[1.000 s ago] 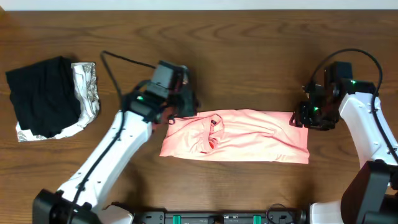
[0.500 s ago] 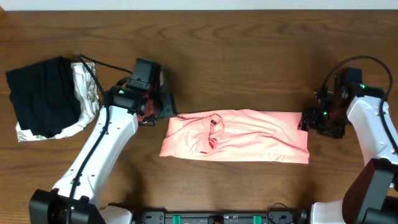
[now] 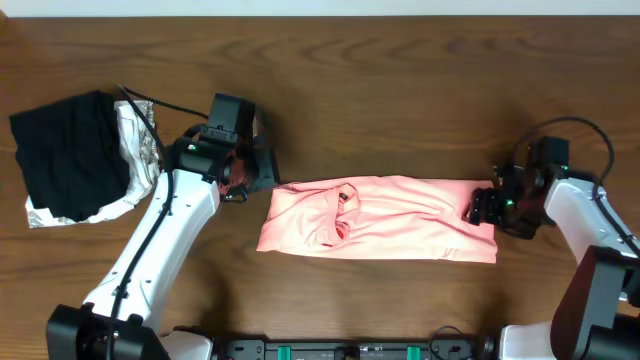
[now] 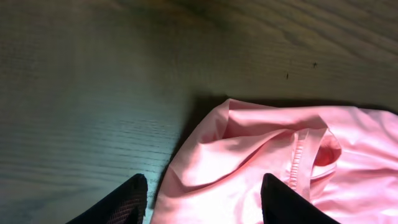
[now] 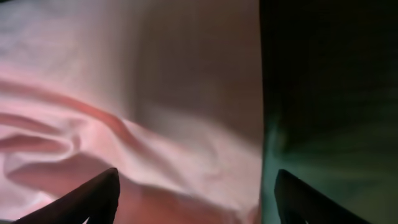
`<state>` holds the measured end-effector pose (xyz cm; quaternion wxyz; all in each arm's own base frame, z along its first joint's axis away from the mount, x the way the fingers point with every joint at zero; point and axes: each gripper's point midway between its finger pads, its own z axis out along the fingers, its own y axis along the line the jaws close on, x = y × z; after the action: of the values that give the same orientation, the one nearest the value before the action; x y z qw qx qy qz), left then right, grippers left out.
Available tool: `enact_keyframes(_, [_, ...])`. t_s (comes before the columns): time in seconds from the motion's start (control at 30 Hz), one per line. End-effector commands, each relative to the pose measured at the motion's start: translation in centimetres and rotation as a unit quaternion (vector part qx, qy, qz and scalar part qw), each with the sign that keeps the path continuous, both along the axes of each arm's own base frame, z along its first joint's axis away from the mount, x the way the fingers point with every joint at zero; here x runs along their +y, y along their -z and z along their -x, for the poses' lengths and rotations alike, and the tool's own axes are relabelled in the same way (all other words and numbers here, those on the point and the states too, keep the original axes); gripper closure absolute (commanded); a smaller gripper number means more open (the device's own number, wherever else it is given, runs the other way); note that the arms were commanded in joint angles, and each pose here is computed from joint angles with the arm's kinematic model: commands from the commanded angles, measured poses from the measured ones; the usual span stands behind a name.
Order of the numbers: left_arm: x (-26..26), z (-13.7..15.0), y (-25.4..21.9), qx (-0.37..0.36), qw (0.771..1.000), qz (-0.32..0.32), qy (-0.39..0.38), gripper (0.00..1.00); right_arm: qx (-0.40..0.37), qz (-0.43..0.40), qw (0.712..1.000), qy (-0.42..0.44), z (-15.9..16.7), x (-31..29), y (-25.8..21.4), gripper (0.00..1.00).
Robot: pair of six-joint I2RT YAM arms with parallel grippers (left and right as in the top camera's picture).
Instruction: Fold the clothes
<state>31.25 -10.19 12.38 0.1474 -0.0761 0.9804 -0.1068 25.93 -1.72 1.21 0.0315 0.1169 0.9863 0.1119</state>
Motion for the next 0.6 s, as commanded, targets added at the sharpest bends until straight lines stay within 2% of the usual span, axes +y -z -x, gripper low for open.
enact_keyframes(0.0, [0.4, 0.0, 0.3, 0.003, 1.0, -0.008, 0.0, 0.41, 0.001, -0.008, 1.0, 0.008, 0.6, 0.3, 0.5, 0.22])
enact_keyframes(0.33, [0.4, 0.0, 0.3, 0.002, 1.0, -0.008, 0.0, 0.41, -0.018, -0.063, 0.998, 0.005, 1.0, 2.3, 1.6, 0.21])
enact_keyframes(0.57, [0.4, 0.0, 0.3, 0.003, 1.0, -0.008, 0.0, 0.41, -0.015, -0.074, 0.997, -0.004, 1.2, 3.1, 1.6, 0.24])
